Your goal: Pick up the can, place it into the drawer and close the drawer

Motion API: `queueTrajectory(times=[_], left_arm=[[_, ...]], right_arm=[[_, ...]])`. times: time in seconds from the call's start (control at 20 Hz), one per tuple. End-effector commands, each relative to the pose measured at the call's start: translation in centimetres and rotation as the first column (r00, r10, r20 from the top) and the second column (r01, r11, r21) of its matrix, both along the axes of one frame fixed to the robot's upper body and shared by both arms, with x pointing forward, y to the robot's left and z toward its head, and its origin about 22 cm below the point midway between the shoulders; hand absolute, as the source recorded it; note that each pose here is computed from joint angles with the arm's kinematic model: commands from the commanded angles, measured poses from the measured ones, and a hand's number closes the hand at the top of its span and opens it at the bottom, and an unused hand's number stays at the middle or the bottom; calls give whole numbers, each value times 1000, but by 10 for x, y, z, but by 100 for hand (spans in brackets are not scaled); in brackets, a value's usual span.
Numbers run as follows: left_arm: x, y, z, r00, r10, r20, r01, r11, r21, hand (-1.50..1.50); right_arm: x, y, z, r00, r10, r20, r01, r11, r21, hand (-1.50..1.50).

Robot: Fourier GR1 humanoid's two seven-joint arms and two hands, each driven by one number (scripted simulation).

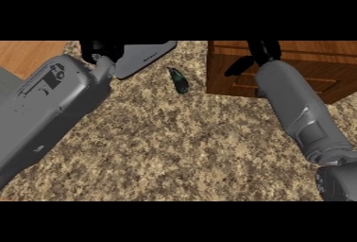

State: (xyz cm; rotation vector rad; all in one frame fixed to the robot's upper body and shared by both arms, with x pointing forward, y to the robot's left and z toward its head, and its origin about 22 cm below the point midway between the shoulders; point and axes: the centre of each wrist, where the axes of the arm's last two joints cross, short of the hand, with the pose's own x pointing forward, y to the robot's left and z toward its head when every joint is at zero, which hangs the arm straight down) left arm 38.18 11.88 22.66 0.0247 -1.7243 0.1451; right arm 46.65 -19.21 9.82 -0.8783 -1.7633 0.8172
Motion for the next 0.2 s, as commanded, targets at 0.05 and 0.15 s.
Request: queueTrajectory(times=[0.05,0.15], left_arm=[[-1,-1,-3,1000,5,4,-5,1000,-4,-150],[-1,10,2,1000,3,-6,-3,1000,-4,-150]], right_arm=[[9,12,31,999,2,39,-13,958,285,-150],[9,7,32,999,1,40,-13,947,320,-150]])
